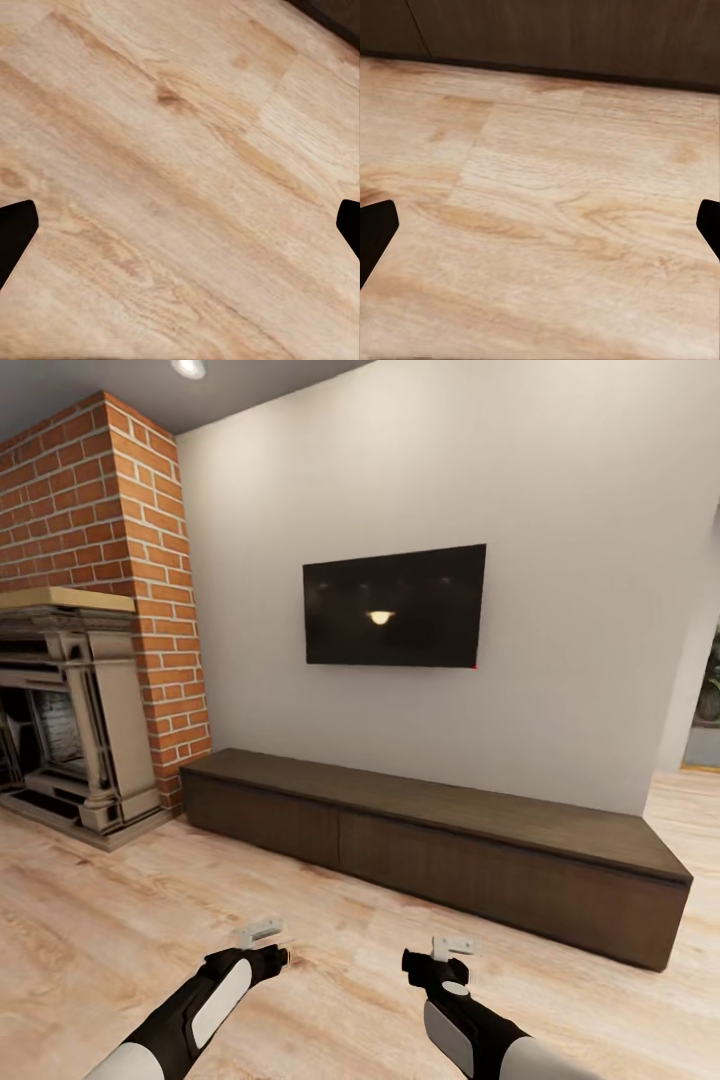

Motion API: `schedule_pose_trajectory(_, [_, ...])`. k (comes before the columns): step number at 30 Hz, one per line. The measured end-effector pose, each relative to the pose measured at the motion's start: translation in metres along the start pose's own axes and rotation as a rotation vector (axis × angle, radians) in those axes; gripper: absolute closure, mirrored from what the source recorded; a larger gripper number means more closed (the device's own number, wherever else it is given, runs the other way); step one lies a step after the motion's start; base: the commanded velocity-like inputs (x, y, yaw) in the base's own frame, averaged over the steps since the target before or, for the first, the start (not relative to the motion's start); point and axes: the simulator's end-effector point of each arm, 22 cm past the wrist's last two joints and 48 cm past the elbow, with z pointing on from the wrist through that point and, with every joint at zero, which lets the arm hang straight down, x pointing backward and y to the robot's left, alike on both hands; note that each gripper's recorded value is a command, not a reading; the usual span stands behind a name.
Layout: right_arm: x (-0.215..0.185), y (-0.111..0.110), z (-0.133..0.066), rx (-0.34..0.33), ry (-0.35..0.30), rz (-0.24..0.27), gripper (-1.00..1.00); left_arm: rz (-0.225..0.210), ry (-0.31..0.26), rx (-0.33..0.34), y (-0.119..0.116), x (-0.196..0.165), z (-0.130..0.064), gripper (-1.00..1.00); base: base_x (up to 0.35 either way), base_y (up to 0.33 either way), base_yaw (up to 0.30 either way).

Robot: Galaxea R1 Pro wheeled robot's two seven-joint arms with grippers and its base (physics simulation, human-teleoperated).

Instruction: Place each of the two pumpkins and all three candles from the living room inside a cabinet in the living room (use any cabinet), then make sure every cabinet is closed, and position the cauldron so it is next to a table in the living room.

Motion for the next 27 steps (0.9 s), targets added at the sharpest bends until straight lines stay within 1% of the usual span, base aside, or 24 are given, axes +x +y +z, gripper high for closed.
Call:
schedule_pose_trajectory(4, [0.002,0.001,0.001,-0.006,0.003,-0.001,-1.0,0.0,0.003,-0.002,0.001,0.001,0.001,-1.0,0.0,0.009,0.246])
schedule_pose_trajectory(8, [0.003,0.001,0.001,-0.01,0.005,-0.002,-1.0,0.0,0.006,-0.003,0.002,0.002,0.002,-1.0,0.081,0.102,0.246])
schedule_pose_trajectory(20, [0.009,0.001,0.003,-0.008,0.016,-0.005,-1.0,0.0,0.016,-0.006,0.003,0.007,0.005,-1.0,0.247,0.195,0.246])
schedule_pose_trajectory(27, [0.012,0.0,0.005,-0.007,0.023,-0.006,-1.0,0.0,0.021,-0.007,0.003,0.009,0.007,-1.0,0.266,0.129,0.251])
